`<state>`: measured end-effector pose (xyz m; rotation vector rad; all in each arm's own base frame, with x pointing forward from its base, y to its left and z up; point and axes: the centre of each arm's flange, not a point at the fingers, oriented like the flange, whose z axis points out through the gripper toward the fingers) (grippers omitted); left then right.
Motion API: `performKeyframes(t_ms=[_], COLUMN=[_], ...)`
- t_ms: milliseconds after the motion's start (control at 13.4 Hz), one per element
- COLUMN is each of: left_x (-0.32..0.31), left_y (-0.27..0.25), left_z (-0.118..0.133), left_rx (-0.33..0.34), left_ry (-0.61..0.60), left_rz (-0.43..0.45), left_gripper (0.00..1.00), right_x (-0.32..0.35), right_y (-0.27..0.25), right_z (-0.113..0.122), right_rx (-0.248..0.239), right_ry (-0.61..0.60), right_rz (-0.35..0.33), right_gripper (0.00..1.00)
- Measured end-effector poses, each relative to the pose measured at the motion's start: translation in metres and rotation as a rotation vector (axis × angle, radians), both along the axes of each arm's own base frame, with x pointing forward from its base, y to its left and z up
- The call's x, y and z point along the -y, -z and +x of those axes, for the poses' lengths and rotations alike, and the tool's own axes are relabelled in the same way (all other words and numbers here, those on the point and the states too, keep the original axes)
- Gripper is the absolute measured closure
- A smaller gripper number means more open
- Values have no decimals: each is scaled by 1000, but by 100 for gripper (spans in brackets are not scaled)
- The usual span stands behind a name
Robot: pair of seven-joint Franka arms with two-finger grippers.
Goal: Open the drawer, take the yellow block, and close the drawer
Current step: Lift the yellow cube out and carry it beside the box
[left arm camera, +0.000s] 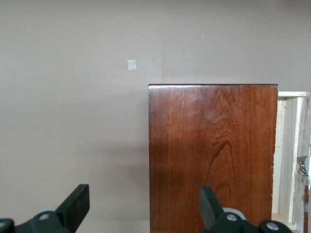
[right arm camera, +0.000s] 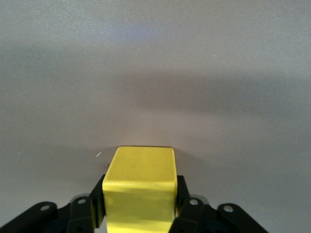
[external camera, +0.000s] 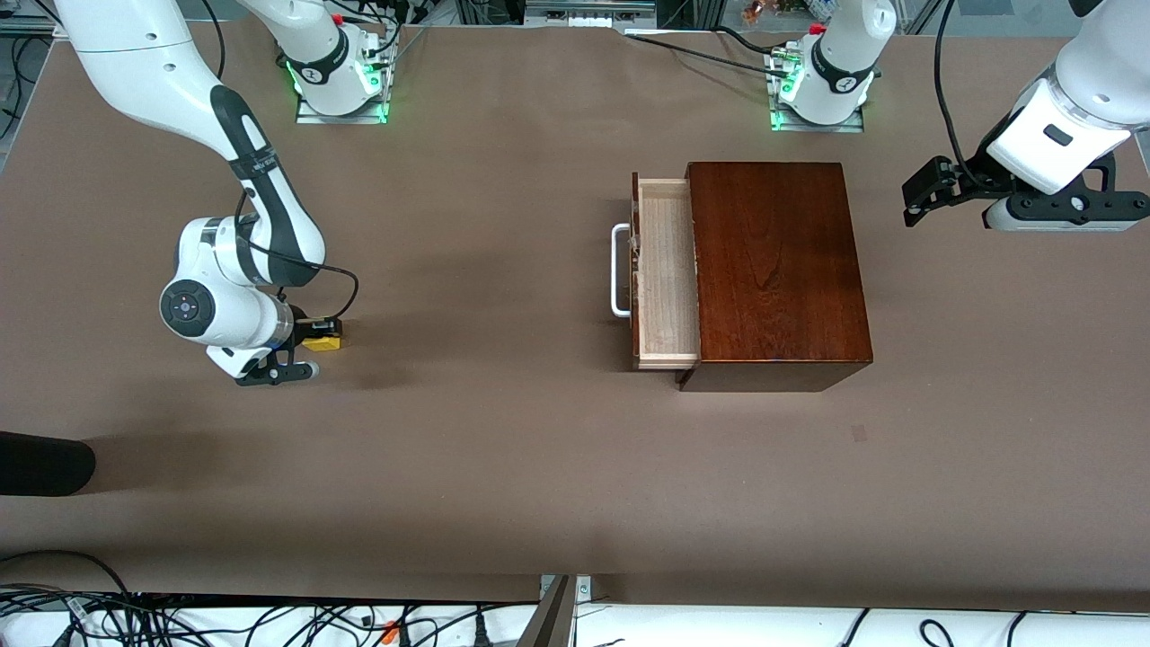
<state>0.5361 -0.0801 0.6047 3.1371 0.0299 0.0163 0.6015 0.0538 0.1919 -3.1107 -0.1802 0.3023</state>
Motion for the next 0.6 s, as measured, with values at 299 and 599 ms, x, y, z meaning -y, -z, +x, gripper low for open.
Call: performKeyframes(t_ms=[299,599], left_x=[0,0], left_y=[0,0], left_z=[0,0], left_rx=[0,0], left_ry=[0,0], left_rz=[0,0], left_gripper=[0,0], right_x=[2,11], right_y=[-35,-167], right_z=[16,25], right_rx=[81,189], right_ry=[1,2], right_rz=[5,19], right_gripper=[0,0])
